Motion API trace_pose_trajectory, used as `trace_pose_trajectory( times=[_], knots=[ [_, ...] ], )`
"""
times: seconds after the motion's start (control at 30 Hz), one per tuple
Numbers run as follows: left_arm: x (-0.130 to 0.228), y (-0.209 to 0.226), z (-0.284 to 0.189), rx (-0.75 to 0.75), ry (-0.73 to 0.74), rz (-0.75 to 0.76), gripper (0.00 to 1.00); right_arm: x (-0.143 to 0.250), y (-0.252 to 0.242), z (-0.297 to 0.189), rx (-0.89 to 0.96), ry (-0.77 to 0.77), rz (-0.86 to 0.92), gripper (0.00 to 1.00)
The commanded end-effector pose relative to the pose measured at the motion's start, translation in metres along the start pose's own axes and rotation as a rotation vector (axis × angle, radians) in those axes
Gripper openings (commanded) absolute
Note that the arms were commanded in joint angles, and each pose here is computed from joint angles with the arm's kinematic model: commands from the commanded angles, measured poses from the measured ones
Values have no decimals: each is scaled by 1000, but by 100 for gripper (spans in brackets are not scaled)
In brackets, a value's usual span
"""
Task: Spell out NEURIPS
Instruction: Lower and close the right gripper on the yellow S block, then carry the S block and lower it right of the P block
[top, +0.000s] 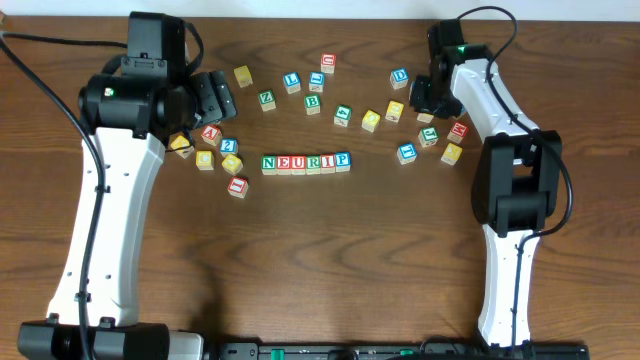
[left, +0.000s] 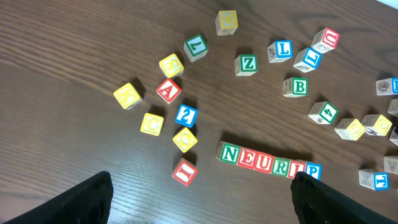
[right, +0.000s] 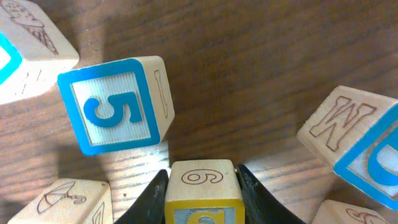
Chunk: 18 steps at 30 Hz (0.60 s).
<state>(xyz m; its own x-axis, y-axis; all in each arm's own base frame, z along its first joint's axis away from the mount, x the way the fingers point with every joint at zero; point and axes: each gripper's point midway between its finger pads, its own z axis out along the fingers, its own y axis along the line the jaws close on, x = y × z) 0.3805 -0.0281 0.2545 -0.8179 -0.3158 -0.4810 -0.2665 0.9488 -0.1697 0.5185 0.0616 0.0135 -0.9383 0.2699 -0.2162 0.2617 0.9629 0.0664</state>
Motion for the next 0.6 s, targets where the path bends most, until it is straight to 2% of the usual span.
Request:
trace_pose_trajectory(
  times=[0.0, 0.2, 0.33, 0.57],
  knots=[
    [2, 3, 5, -13, 13, 20, 90, -19, 4, -33, -30, -61, -30, 27],
    [1, 2, 5, -13, 12, 20, 90, -19, 13, -94, -75, -98, -75, 25],
    [1, 2, 5, -13, 12, 20, 90, -3, 28, -134, -140, -91, -131, 26],
    [1, 2, 5, -12, 8, 20, 91, 42, 39, -140, -109, 37, -186, 28]
  ],
)
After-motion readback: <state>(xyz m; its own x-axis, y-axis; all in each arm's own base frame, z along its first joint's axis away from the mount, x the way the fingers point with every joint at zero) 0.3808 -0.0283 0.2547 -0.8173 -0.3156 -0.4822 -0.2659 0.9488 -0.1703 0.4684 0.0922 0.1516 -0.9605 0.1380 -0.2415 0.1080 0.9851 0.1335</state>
